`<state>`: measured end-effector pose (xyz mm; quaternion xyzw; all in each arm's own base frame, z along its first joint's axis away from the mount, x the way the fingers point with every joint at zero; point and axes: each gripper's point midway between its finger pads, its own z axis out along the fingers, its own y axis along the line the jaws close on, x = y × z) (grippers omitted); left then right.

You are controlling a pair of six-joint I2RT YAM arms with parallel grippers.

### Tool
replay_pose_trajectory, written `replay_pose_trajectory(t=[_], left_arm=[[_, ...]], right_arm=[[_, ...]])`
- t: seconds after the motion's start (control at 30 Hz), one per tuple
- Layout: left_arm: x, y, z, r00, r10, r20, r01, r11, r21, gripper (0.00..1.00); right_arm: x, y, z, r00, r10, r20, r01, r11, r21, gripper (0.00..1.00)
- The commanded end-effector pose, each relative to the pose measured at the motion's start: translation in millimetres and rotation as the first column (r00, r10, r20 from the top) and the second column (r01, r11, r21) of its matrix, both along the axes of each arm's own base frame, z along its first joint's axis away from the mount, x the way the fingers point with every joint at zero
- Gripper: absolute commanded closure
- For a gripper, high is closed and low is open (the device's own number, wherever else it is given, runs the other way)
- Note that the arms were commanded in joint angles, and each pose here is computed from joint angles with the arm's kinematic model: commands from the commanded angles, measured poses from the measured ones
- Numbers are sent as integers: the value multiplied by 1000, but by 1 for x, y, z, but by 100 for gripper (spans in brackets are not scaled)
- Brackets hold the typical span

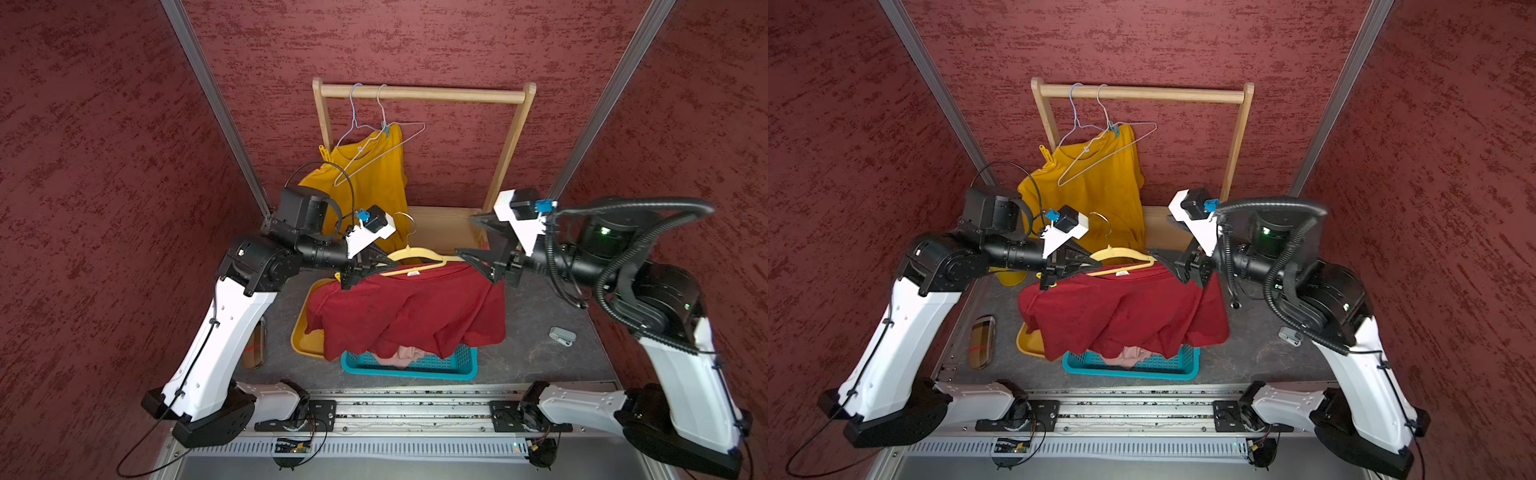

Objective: Remove the clothespins securing t-shirts to the hanger
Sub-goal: Pick up the hanger from the clothes rail.

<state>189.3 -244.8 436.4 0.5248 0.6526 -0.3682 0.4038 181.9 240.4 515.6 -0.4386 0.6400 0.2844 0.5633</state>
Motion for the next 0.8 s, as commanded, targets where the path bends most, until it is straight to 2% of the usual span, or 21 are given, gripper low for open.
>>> replay_pose_trajectory(t=[0.0,0.23,0.43,0.57,0.77], left_arm=[[-14,-10,30,992,-125,7,125,980,-154,100],[-4,-16,13,990,-134,-41,128,984,-128,100],[6,-21,-7,992,-122,-45,119,991,-67,100],[10,-25,-15,993,-120,-17,120,992,-34,100],[17,-28,-24,994,-102,39,102,995,-8,100]], right_arm=[[-5,10,-18,998,64,-30,-65,998,-22,30],[17,36,-55,990,94,-102,-105,989,-107,31],[15,60,-68,967,206,-153,-223,969,-104,39],[18,70,-74,956,239,-172,-258,960,-103,55],[24,74,-78,960,244,-137,-261,958,-123,94]])
